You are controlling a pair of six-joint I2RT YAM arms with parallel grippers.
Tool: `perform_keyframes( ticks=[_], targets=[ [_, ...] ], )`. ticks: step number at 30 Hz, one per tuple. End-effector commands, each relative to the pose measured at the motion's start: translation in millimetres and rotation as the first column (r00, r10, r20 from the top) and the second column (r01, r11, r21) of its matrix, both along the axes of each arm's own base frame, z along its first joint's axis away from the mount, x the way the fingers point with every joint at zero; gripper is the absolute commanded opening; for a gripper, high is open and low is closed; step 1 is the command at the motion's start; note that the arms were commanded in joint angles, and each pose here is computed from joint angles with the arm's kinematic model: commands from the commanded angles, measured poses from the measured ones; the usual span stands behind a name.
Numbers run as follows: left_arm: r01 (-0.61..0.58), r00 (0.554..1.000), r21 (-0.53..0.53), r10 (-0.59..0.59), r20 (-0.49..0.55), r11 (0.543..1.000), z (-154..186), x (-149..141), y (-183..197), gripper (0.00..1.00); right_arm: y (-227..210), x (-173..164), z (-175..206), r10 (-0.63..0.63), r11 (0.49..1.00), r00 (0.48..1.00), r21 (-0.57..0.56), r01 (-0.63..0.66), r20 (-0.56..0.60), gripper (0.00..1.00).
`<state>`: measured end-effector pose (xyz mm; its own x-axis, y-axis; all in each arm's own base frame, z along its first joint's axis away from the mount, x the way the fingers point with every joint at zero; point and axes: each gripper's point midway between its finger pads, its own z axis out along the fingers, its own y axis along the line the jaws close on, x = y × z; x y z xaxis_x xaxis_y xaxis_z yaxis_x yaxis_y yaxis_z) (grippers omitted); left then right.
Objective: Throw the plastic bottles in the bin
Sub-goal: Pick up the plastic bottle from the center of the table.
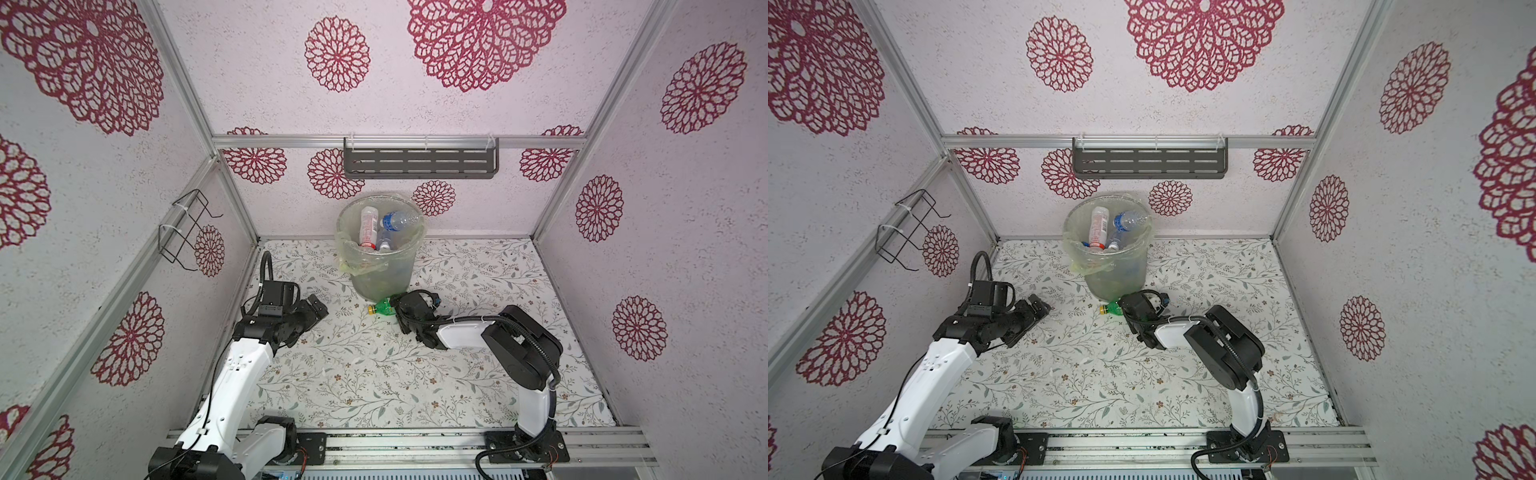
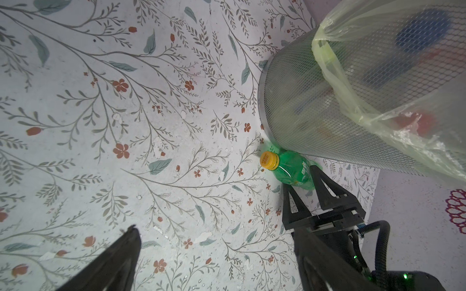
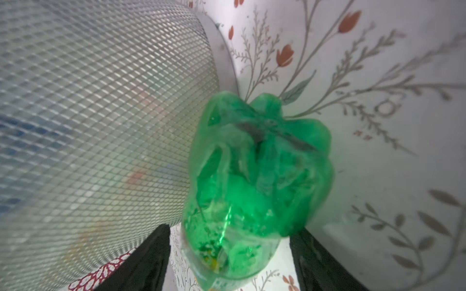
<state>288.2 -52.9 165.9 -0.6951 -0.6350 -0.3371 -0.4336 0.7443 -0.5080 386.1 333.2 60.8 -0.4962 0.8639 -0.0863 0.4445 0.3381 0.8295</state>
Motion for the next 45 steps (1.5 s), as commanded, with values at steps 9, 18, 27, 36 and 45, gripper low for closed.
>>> perform_keyframes(
  ticks=[9,18,27,36,45],
  targets=[
    [0.011,1.0,-0.015,-0.011,-0.002,1.0,-1,-1,0,0.97,-12,20,-9,-0.063,0.998,0.998,-0.017,0.063,-0.018,0.65],
    [0.0,1.0,0.01,0.0,-0.001,1.0,3,-3,6,0.97,-28,5,4,-0.025,0.998,0.999,-0.058,0.027,0.028,0.54],
    [-0.013,1.0,0.023,0.013,0.002,1.0,4,0,13,0.97,-56,-28,47,0.093,0.982,0.99,-0.175,-0.073,0.107,0.53],
    [-0.019,1.0,0.03,0.019,0.008,0.999,7,2,17,0.97,-87,-59,97,0.189,0.95,0.963,-0.283,-0.13,0.192,0.53],
    [-0.025,1.0,0.027,0.025,0.007,0.999,7,4,19,0.97,-106,-72,171,0.211,0.949,0.915,-0.297,-0.107,0.343,0.54]
  ],
)
